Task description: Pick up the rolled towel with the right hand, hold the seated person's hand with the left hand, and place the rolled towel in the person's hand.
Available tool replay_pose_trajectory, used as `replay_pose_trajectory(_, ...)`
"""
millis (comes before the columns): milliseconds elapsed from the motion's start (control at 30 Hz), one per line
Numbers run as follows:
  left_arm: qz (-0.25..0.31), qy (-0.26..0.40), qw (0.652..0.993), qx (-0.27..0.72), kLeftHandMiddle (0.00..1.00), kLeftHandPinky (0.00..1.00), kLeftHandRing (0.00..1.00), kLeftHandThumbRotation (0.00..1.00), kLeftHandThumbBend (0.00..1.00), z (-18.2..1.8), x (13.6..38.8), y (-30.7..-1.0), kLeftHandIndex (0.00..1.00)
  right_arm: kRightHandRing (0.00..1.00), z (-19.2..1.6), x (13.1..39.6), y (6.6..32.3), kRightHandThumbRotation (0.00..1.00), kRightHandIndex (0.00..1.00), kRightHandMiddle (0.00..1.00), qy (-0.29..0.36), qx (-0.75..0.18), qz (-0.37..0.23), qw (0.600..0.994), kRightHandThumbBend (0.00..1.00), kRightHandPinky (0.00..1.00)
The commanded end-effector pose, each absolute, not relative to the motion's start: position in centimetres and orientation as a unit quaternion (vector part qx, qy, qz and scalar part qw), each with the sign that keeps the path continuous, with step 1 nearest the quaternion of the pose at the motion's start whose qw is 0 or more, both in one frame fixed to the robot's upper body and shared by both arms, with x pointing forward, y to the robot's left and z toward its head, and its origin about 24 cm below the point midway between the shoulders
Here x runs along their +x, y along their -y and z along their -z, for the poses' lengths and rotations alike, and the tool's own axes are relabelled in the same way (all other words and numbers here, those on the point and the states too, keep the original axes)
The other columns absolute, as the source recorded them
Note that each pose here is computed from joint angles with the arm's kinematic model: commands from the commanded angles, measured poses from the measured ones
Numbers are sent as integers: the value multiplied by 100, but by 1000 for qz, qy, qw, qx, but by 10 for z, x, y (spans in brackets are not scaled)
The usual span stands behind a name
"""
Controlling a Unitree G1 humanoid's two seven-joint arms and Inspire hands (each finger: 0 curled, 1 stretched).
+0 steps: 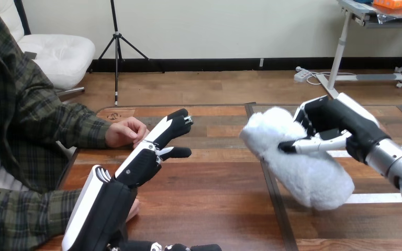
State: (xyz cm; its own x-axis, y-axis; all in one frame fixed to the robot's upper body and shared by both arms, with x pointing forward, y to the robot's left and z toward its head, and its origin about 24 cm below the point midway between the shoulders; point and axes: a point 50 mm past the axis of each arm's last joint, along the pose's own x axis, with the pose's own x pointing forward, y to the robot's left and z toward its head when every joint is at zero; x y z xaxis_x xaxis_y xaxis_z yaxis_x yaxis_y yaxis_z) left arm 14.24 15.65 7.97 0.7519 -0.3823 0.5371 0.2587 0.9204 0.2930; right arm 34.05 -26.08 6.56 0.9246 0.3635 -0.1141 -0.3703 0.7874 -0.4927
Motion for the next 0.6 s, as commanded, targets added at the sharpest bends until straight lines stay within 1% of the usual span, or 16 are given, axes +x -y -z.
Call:
replay_pose_trajectory(0, 174, 330, 923, 99, 93, 77, 90, 18, 100, -87, 150, -156, 88, 20, -100, 352, 256, 0, 28, 26, 83, -234, -185, 951, 73, 15)
replay_pose_trajectory(400, 174, 321, 924, 108, 93, 77, 89, 20, 100, -85, 149, -158, 88, 18, -107, 353, 258, 0, 28, 24, 110, -173, -188, 961, 72, 12)
replay_pose_trajectory(567, 174, 317, 925, 116, 93, 76, 89, 21, 100, -85, 148, -159, 88, 16, -110, 353, 258, 0, 27, 23, 120, -132, -196, 964, 71, 11)
